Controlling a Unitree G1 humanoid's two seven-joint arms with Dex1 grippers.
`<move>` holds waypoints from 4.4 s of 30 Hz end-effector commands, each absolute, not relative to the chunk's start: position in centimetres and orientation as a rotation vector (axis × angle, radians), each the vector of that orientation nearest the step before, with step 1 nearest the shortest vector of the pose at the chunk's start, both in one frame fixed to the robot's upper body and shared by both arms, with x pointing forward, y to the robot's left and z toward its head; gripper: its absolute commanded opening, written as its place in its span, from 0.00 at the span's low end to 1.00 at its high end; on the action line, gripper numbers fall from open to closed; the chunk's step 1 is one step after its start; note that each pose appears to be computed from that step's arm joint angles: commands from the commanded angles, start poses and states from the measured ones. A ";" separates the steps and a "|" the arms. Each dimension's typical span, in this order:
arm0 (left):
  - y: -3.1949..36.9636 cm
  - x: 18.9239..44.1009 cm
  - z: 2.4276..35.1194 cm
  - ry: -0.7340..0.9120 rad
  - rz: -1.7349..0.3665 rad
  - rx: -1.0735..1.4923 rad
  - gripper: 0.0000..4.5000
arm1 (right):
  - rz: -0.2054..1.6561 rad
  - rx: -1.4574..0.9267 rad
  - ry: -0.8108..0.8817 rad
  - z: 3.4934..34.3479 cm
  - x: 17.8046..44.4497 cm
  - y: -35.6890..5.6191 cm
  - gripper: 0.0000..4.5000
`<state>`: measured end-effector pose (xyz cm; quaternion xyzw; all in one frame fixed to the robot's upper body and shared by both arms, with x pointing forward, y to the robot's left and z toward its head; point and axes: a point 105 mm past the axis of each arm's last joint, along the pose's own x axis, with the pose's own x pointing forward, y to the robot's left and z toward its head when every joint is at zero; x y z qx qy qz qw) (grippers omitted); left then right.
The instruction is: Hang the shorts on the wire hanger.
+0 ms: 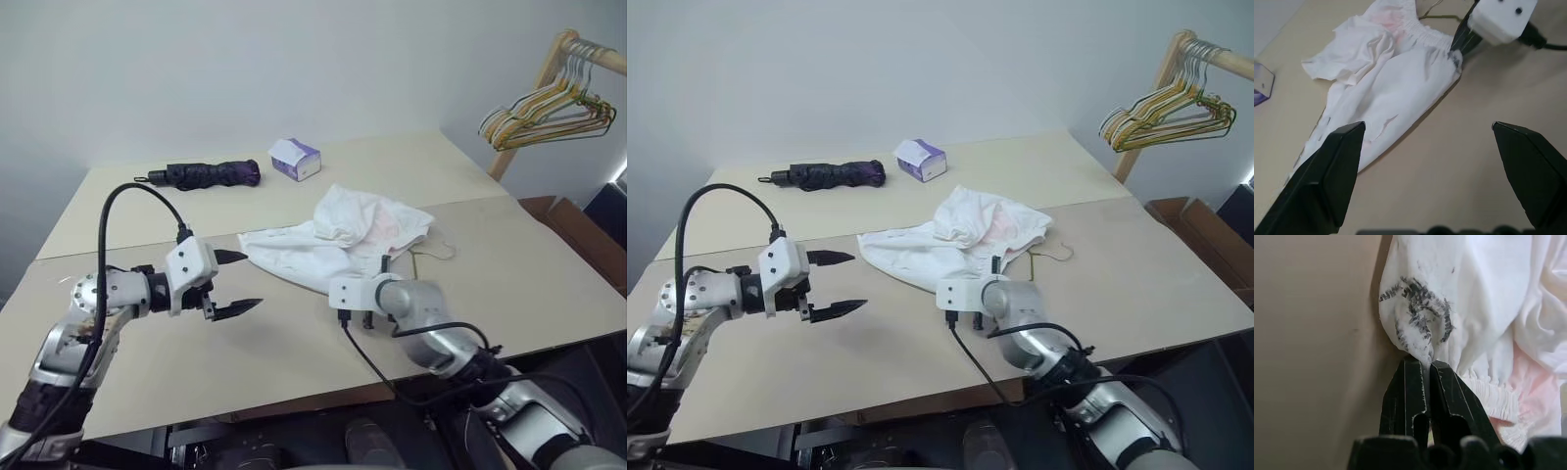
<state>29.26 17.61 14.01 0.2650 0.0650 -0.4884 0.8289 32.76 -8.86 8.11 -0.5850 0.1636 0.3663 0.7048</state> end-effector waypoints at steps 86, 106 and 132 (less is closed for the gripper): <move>21.1 13.8 12.4 0.635 -1.468 0.820 0.01 | 1.426 -1.473 0.152 11.3 25.8 -17.3 0.00; 21.2 28.8 17.2 0.231 -1.044 0.781 0.01 | 1.064 -1.368 -0.068 18.9 34.8 -15.1 0.00; 25.7 40.4 43.6 -0.779 0.358 1.278 0.01 | 0.093 -1.162 -0.762 34.8 45.5 -11.1 0.00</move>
